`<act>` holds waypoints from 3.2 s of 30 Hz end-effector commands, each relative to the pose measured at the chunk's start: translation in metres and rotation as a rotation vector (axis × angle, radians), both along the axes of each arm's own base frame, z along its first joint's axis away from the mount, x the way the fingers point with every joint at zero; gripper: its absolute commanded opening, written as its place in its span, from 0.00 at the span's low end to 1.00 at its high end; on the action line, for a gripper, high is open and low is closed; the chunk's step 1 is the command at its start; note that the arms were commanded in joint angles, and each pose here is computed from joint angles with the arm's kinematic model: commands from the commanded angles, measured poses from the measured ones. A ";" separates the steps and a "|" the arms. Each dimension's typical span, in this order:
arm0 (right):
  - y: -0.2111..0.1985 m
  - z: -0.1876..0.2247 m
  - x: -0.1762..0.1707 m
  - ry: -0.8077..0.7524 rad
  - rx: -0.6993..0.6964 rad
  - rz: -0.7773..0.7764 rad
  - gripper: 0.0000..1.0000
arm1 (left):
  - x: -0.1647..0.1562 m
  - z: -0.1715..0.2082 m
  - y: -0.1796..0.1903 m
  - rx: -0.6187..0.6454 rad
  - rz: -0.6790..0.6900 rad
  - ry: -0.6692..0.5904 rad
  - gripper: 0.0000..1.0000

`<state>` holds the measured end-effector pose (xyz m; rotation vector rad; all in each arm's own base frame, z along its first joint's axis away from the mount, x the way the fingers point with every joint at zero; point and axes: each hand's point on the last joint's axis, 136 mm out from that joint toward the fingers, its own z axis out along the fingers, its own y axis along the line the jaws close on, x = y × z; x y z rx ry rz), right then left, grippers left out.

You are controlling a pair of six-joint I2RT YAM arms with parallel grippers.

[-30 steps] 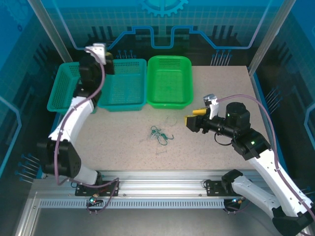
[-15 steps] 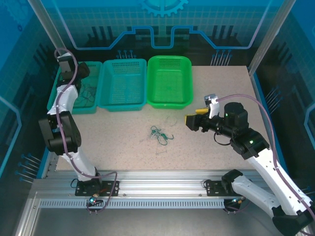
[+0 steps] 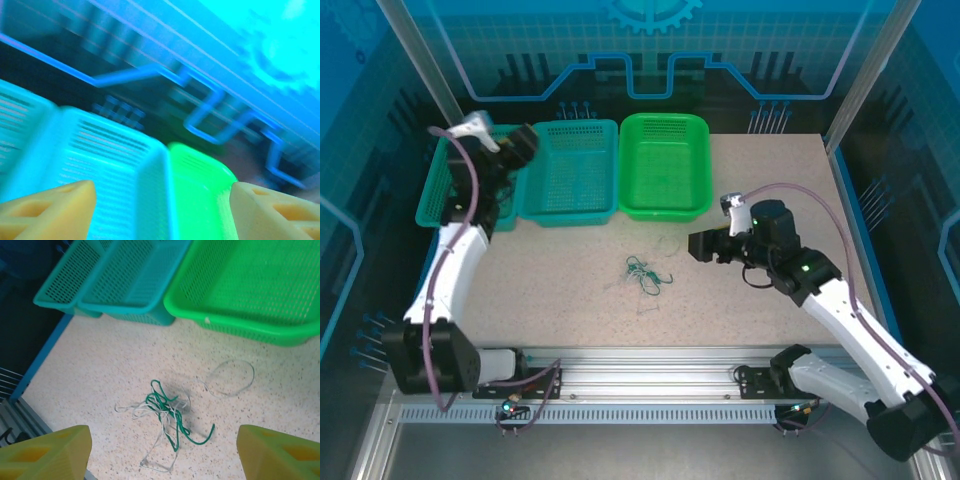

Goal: Untangle the cables

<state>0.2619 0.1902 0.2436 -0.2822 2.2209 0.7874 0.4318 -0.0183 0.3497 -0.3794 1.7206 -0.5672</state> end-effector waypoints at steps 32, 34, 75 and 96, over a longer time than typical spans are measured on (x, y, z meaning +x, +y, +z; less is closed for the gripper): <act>0.106 -0.211 0.027 0.347 -0.436 0.083 0.16 | -0.134 -0.198 -0.184 0.269 -0.631 0.343 0.71; 0.097 -0.206 0.027 0.322 -0.445 0.078 0.06 | -0.133 -0.190 -0.176 0.249 -0.616 0.307 0.72; -0.019 -0.008 -0.015 0.016 0.019 0.096 0.00 | -0.118 -0.142 -0.302 0.591 -1.068 -0.441 0.80; -0.032 0.013 -0.017 -0.015 0.020 0.084 0.00 | -0.111 -0.148 -0.280 0.916 -0.992 -0.479 0.82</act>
